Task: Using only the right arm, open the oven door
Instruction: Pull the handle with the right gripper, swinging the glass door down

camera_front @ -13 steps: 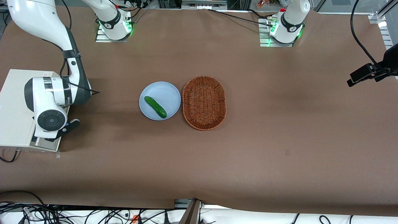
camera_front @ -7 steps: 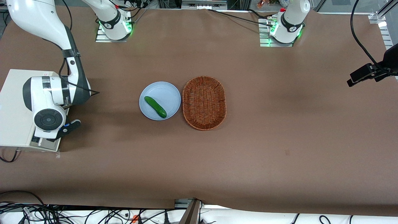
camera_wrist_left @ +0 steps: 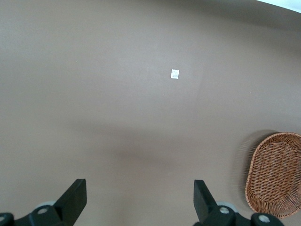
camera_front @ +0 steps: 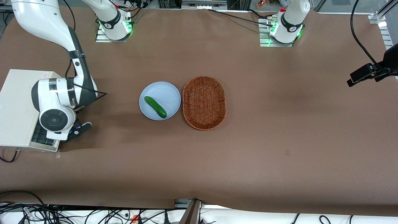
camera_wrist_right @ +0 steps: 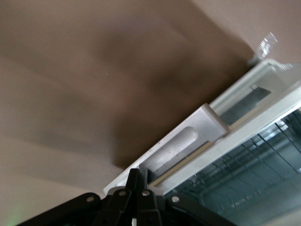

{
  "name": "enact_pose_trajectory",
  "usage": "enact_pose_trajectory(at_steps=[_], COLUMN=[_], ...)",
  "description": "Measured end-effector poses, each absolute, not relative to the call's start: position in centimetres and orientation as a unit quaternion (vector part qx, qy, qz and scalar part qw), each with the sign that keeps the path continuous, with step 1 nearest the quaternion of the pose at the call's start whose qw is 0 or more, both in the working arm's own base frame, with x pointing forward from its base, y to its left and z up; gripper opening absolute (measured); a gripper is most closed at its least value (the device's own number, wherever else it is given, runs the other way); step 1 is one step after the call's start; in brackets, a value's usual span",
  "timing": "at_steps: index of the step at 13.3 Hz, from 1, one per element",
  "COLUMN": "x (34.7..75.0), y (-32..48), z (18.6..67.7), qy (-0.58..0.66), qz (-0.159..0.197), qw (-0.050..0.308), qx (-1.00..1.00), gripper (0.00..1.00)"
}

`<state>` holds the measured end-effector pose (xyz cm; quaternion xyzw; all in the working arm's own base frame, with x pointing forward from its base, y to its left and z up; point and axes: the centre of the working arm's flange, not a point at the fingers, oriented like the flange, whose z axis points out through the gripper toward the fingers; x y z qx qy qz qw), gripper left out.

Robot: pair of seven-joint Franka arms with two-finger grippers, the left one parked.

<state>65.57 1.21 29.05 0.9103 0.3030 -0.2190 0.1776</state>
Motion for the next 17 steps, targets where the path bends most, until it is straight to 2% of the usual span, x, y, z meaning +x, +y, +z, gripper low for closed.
enact_pose_trajectory(at_steps=[10, 14, 17], x=[66.2, 66.3, 66.4], y=[2.1, 1.1, -0.2], z=[19.8, 18.5, 18.7], qy=[0.265, 0.217, 0.140], qz=[-0.182, -0.175, -0.167], qw=[0.083, 0.063, 0.035], qx=[0.943, 0.958, 0.975], gripper=[0.01, 0.01, 0.01])
